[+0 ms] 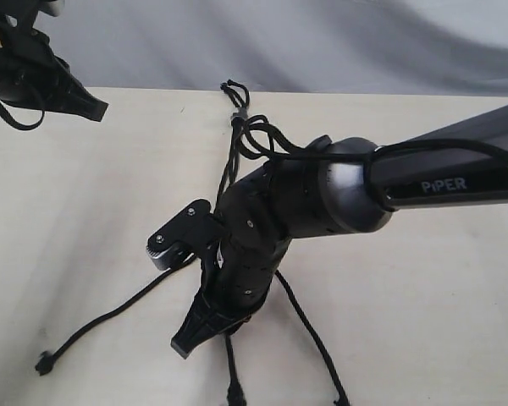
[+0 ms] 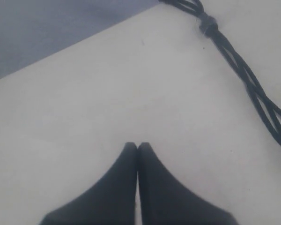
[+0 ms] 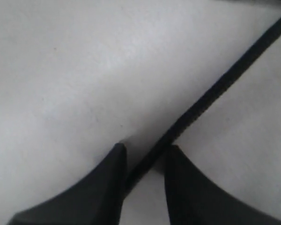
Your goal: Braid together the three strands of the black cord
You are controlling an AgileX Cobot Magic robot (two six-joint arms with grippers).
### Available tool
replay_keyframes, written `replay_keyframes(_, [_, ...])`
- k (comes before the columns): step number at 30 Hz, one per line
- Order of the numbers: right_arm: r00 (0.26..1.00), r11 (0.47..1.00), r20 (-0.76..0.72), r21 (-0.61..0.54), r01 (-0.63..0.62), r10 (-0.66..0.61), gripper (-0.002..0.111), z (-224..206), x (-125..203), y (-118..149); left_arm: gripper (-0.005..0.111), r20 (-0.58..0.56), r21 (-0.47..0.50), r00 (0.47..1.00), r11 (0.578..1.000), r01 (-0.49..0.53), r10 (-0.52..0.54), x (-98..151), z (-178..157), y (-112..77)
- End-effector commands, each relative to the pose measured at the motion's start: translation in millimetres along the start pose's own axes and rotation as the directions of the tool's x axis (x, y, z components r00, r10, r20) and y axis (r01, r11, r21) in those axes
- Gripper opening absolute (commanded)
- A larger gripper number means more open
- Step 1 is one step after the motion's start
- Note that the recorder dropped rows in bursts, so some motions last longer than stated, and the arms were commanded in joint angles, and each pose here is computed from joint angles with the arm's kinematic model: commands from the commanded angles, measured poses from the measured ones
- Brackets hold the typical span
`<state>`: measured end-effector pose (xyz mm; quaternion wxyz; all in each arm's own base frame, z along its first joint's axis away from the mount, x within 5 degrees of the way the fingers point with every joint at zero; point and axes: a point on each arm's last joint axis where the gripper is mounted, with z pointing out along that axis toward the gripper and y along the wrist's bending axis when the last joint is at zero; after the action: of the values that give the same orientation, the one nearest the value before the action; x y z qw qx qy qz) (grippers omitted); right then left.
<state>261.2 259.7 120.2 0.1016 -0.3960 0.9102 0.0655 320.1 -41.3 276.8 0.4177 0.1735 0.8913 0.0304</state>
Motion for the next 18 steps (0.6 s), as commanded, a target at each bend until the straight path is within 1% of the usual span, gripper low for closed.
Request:
replay_keyframes(1, [0.999, 1.0, -0.037, 0.0, 0.01, -0.01, 0.013, 8, 4, -1, 0.0, 0.006, 0.001, 1.0, 1.0, 0.019, -0.019, 1, -2, 0.1])
replay_keyframes(2, [0.999, 1.0, -0.041, -0.002, 0.022, -0.022, 0.004, 6, 5, 0, 0.0, 0.006, 0.001, 1.0, 1.0, 0.019, -0.019, 1, -2, 0.1])
replay_keyframes(3, [0.998, 0.998, -0.035, -0.002, 0.06, -0.06, -0.001, 2, 4, 0, 0.0, 0.006, 0.001, 1.0, 1.0, 0.019, -0.019, 1, -2, 0.1])
replay_keyframes(6, [0.99, 0.989, -0.004, 0.043, 0.141, -0.141, -0.001, -21, -4, -3, 0.0, 0.006, 0.001, 1.0, 1.0, 0.019, -0.019, 1, -2, 0.1])
replay_keyframes(8, [0.973, 0.966, 0.011, 0.124, 0.227, -0.23, -0.001, -45, -14, -9, 0.0, 0.006, 0.001, 1.0, 1.0, 0.019, -0.019, 1, -2, 0.1])
replay_keyframes(9, [0.942, 0.918, -0.002, 0.222, 0.328, -0.336, -0.001, -55, -18, -17, 0.0, 0.006, 0.001, 1.0, 1.0, 0.019, -0.019, 1, -2, 0.1])
replay_keyframes(10, [0.901, 0.851, -0.049, 0.31, 0.424, -0.431, -0.001, -58, -20, -25, 0.0, 0.003, 0.001, 1.0, 1.0, 0.019, -0.019, 1, -2, 0.0])
replay_keyframes(11, [0.873, 0.804, -0.089, 0.354, 0.477, -0.479, -0.001, -57, -20, -31, 0.0, 0.001, 0.002, 1.0, 1.0, 0.019, -0.019, 1, -2, 0.0])
replay_keyframes(12, [0.861, 0.783, -0.114, 0.369, 0.5, -0.496, -0.001, -53, -21, -36, 0.0, 0.001, 0.002, 1.0, 1.0, 0.019, -0.019, 1, -2, 0.0])
replay_keyframes(15, [0.875, 0.803, -0.157, 0.349, 0.483, -0.458, -0.001, -32, -16, -54, 0.0, 0.001, 0.002, 1.0, 1.0, 0.019, -0.019, 1, -2, 0.0])
replay_keyframes(18, [0.894, 0.836, -0.207, 0.32, 0.446, -0.398, -0.001, -6, -7, -74, 0.0, 0.001, 0.002, 1.0, 1.0, 0.019, -0.019, 1, -2, 0.0])
